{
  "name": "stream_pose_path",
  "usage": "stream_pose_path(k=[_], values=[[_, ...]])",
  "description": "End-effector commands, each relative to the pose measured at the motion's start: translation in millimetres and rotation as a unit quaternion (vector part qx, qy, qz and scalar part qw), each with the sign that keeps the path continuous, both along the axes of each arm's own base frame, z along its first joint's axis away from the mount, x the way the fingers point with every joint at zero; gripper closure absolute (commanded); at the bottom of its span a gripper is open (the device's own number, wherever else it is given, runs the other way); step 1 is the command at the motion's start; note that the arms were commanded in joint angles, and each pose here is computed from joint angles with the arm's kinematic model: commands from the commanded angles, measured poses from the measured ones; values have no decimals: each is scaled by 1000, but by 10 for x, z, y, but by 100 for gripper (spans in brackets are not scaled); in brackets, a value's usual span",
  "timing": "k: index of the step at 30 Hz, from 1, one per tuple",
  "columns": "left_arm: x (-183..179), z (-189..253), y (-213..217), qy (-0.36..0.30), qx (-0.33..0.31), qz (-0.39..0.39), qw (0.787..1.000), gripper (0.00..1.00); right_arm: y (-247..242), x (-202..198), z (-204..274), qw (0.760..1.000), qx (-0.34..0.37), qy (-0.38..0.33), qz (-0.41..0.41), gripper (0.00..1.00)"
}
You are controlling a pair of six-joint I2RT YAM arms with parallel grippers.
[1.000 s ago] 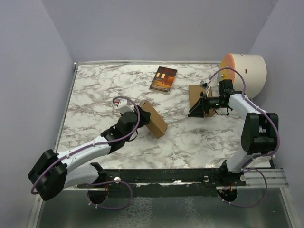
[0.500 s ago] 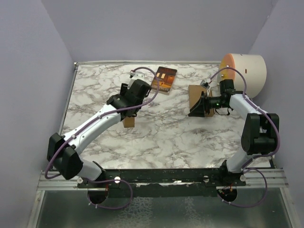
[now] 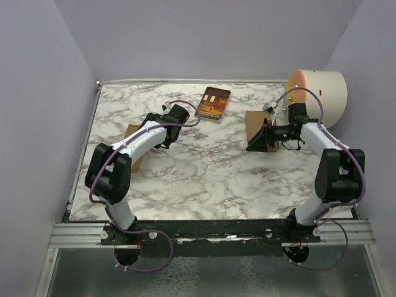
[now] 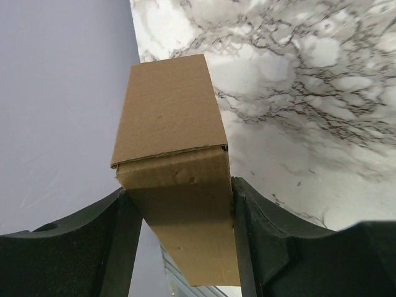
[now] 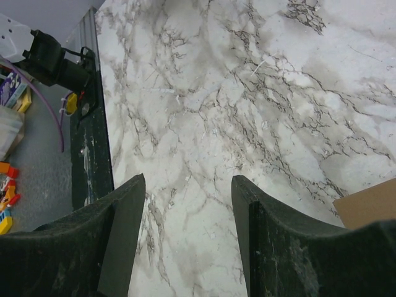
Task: Fold the paper box
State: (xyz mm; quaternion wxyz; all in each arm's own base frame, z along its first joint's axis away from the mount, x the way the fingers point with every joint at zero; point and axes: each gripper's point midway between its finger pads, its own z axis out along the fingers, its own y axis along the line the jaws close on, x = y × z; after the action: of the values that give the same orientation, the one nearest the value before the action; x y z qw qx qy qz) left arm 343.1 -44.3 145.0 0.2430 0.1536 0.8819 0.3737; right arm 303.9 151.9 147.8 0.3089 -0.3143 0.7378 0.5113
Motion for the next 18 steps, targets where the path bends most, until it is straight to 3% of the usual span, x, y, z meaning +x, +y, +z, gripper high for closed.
stream_pose_path(k=[1,5,8,10,18], values=[[-2,-307,222,36,48,11,998,58,14,-31,122,1000,20,-17,7,42],[-79,-654,329,71,68,31,995,34,8,-30,116,1000,19,-17,6,42],[-100,-788,289,89,50,24,994,11,4,-28,114,1000,19,-16,5,42],[-93,-812,227,98,29,18,995,1,5,-25,111,1000,20,-15,6,42],[-159,-750,-75,108,-33,-43,993,1,-6,-23,116,1000,22,-14,4,42]])
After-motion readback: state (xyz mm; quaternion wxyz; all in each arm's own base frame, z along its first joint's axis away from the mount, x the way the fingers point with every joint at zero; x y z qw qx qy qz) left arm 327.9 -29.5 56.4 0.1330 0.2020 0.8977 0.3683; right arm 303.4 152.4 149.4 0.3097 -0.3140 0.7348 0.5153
